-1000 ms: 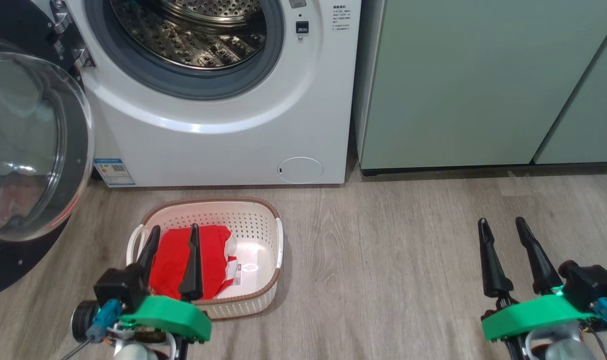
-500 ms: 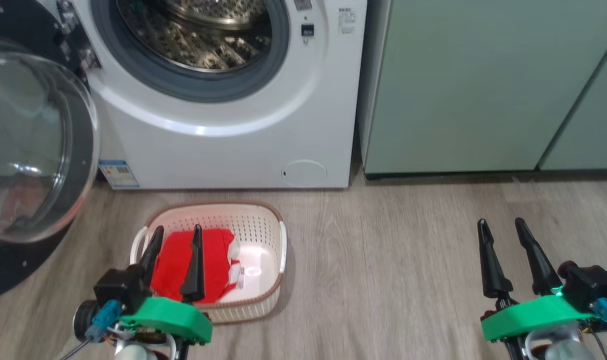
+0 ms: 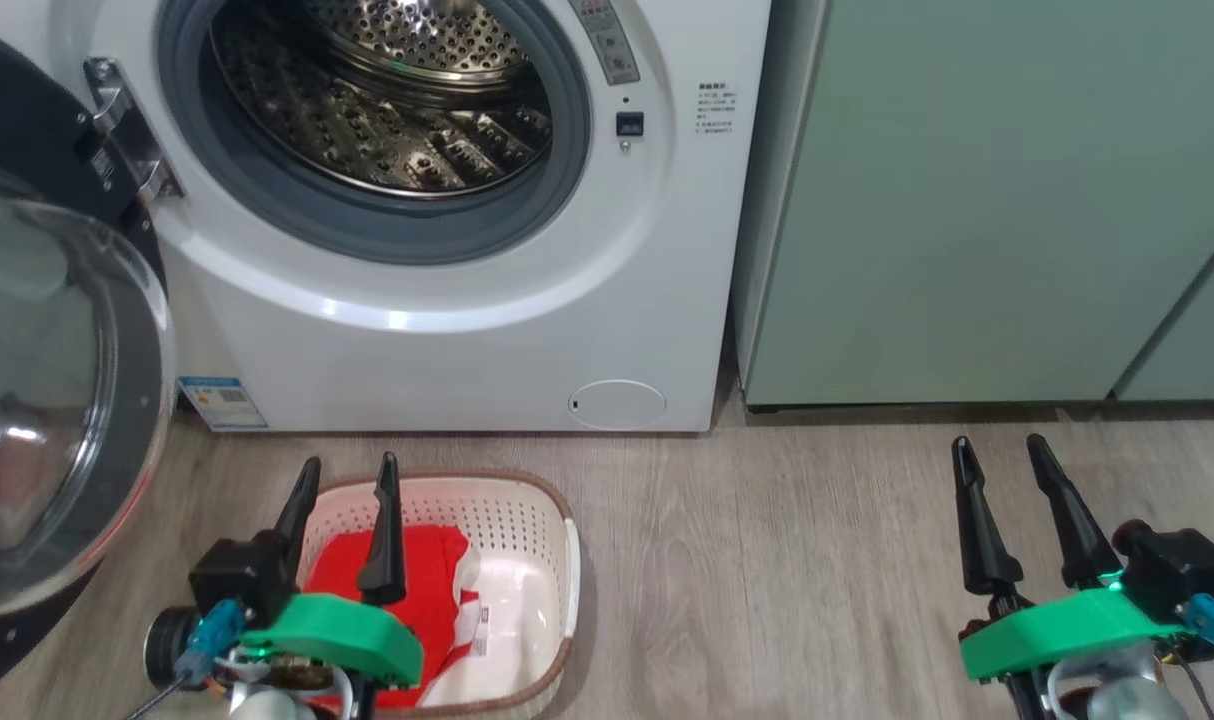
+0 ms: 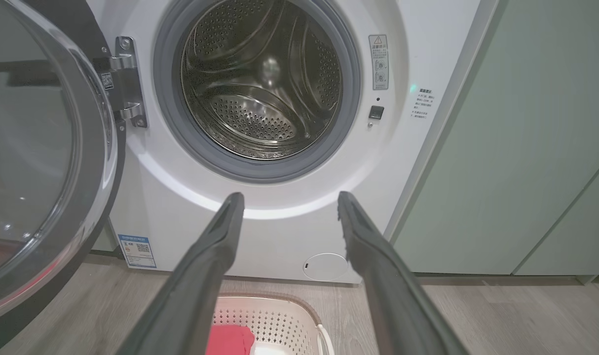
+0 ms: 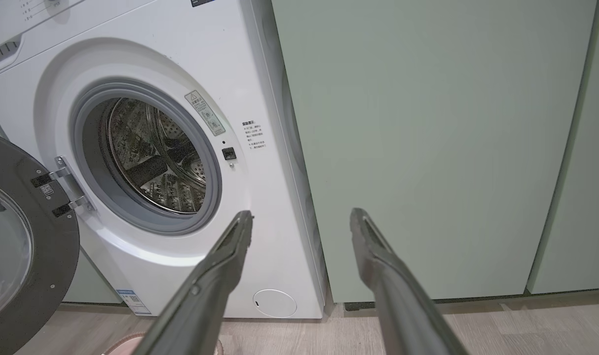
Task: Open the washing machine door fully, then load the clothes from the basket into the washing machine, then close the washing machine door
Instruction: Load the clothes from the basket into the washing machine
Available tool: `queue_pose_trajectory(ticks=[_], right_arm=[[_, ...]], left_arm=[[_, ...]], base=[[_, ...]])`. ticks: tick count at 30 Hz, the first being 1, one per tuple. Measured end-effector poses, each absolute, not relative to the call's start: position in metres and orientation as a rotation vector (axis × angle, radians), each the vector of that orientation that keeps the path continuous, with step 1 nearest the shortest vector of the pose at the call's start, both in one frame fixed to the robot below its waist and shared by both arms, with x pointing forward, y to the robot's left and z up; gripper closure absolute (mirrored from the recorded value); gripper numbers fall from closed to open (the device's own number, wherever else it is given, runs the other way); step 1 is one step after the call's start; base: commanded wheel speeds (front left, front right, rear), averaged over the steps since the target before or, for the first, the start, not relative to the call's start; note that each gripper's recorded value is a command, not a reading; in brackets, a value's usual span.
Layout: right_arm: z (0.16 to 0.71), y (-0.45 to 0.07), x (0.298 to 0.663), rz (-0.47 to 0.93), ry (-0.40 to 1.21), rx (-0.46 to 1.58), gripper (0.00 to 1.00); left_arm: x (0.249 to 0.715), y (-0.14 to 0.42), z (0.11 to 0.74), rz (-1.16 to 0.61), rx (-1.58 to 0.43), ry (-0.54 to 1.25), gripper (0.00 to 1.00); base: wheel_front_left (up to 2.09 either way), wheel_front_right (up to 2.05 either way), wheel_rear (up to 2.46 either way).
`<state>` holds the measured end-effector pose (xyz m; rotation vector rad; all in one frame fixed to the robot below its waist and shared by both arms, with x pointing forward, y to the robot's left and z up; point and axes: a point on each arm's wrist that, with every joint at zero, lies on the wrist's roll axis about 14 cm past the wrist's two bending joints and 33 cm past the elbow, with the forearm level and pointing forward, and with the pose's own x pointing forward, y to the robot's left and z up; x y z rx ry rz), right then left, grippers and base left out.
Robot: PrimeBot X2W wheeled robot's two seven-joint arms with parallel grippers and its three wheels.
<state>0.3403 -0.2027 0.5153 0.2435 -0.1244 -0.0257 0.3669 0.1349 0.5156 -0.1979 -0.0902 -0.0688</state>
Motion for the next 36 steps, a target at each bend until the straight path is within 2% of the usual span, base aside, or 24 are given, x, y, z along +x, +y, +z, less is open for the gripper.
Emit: queue_pose_trajectory(ticks=[5, 36], right_arm=[[0.5151, -0.2011, 0.3410, -0.021, -0.123, 0.244, 0.00], [0.5151, -0.1963, 0.3399, -0.008, -0.122, 0.249, 0.00]], left_arm=[[0.3671, 0.1345, 0.5150, -0.070, -0.198, -0.088, 0.00], [0.3652, 0.1342, 0.5069, -0.071, -0.177, -0.064, 0.00]], base=[[0.72, -0.72, 0.00], [0.00, 0.00, 0.00]])
